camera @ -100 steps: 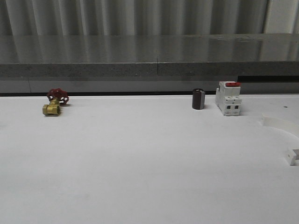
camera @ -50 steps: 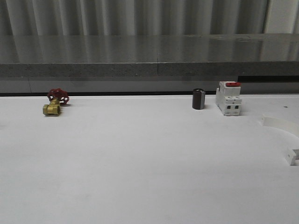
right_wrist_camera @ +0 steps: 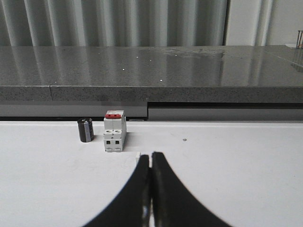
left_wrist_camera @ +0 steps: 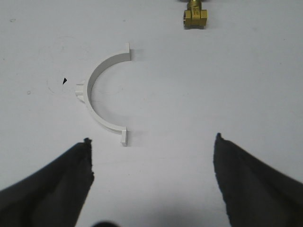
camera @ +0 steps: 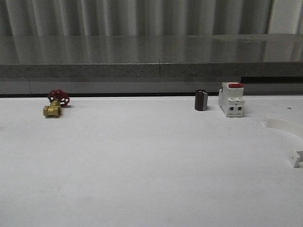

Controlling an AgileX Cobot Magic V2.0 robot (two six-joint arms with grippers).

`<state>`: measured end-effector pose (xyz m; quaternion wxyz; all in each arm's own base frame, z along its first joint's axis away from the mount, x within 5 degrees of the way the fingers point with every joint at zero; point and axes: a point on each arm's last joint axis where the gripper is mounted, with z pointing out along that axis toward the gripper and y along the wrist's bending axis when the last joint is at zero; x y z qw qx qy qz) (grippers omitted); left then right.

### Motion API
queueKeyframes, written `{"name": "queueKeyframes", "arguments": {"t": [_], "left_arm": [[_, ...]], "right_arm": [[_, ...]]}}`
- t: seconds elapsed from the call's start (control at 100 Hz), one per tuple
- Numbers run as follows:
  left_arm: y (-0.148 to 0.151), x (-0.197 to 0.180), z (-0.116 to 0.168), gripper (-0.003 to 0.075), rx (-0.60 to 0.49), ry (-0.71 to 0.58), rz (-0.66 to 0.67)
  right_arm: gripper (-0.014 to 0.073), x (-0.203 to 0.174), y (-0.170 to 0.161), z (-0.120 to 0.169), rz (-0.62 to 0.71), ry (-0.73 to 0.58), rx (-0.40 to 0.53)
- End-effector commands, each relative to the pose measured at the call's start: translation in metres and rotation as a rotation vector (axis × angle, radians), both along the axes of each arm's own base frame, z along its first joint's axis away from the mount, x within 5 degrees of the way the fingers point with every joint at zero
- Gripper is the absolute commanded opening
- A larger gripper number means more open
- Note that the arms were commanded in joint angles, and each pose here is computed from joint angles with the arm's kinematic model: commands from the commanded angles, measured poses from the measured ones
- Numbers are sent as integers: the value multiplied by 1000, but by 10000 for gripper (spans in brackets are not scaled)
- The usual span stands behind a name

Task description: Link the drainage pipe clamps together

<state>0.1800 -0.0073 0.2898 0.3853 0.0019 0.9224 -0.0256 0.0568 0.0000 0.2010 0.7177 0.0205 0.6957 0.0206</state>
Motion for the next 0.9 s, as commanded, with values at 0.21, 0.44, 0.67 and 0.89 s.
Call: {"name": "queueKeyframes", "arguments": {"t": [0.21,0.44,0.67,0.89], "left_arm": [[26,71,11,549,-25,112,121],[48,110,-7,547,-42,295,180],[63,148,-42,547,6,449,166],[68,180,-71,547,12,510,145]], "right_arm": [[-66,-3,0,14,-3,-121,0],[-66,-3,0,14,-3,-121,0],[-66,-3,0,14,-3,-121,0],[-66,-3,0,14,-3,-121,0]]}}
